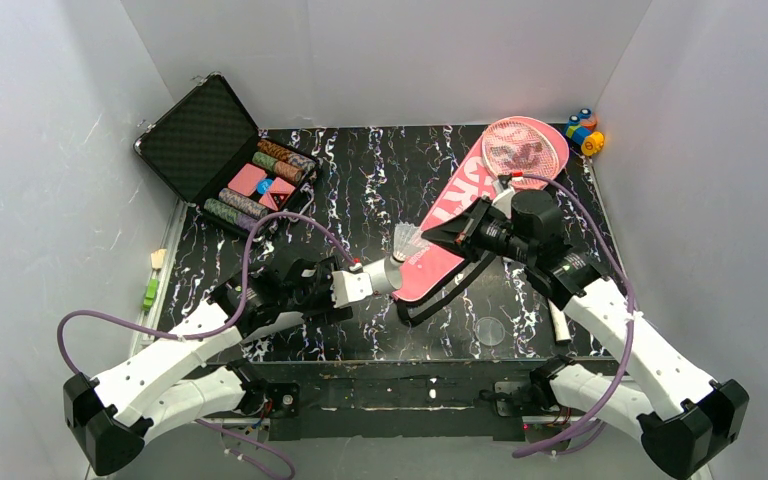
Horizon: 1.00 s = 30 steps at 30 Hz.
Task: Pack up the badminton gear
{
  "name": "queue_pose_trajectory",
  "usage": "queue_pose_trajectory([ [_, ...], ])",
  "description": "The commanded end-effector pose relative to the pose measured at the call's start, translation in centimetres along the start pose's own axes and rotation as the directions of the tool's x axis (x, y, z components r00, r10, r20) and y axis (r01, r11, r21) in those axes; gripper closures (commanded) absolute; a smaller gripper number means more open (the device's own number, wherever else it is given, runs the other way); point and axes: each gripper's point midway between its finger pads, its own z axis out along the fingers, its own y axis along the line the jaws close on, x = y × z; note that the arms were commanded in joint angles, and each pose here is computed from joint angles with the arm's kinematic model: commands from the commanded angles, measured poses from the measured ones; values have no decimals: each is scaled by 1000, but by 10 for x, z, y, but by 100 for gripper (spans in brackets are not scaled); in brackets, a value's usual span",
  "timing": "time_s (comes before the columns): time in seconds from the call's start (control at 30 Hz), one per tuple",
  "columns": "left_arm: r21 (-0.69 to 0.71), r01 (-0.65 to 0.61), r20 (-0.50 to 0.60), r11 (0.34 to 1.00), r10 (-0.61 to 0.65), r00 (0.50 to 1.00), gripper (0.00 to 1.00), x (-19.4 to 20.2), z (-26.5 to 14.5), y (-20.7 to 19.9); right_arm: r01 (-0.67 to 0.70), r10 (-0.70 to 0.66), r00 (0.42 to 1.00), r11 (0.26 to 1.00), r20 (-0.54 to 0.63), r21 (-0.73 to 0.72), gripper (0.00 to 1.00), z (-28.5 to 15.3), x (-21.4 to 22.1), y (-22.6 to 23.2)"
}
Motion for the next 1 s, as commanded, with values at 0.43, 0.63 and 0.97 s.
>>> queue_pose_trajectory([
  [0.43,-68,-17,87,998,23,996,53,-29,-14,18,-10,10,997,1000,-80,1,99,7,34,-11],
  [0.63,-69,-17,90,997,23,996,53,-32,-14,20,-13,12,991,1000,-132,-5,99,13,49,-16],
  [0.97,-68,-18,93,998,24,995,54,-34,-14,21,70,-55,972,996,-229,62,68,15,64,-31],
])
